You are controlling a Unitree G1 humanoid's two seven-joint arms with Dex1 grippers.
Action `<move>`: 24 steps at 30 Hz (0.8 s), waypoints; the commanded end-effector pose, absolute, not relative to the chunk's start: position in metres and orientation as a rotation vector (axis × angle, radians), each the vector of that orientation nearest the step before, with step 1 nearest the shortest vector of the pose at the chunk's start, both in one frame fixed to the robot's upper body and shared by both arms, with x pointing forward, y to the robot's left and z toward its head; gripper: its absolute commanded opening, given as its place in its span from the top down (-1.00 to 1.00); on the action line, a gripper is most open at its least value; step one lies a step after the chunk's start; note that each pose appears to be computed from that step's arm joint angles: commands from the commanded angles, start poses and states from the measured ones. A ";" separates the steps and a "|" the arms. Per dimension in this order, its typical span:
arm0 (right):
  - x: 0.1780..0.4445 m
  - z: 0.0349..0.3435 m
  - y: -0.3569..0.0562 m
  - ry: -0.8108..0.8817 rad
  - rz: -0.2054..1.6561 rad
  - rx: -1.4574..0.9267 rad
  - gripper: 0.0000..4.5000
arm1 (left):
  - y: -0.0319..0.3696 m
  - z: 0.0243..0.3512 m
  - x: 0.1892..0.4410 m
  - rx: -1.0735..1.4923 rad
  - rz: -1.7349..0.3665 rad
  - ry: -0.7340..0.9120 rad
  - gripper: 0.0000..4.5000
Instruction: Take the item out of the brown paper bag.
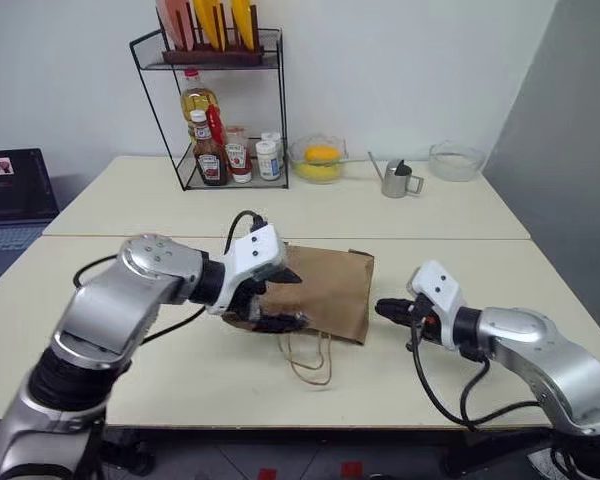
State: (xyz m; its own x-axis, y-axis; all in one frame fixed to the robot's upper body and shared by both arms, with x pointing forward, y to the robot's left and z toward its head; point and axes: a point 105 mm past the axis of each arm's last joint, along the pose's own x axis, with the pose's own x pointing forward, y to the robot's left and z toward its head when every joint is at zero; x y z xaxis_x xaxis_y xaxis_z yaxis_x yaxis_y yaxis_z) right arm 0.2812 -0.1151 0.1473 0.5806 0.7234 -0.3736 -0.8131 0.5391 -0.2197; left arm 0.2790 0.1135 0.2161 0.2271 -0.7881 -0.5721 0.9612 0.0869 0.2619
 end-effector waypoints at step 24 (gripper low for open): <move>0.247 0.142 -0.081 0.239 1.148 -0.389 0.90 | 0.090 0.153 0.279 0.911 -1.647 0.271 -0.72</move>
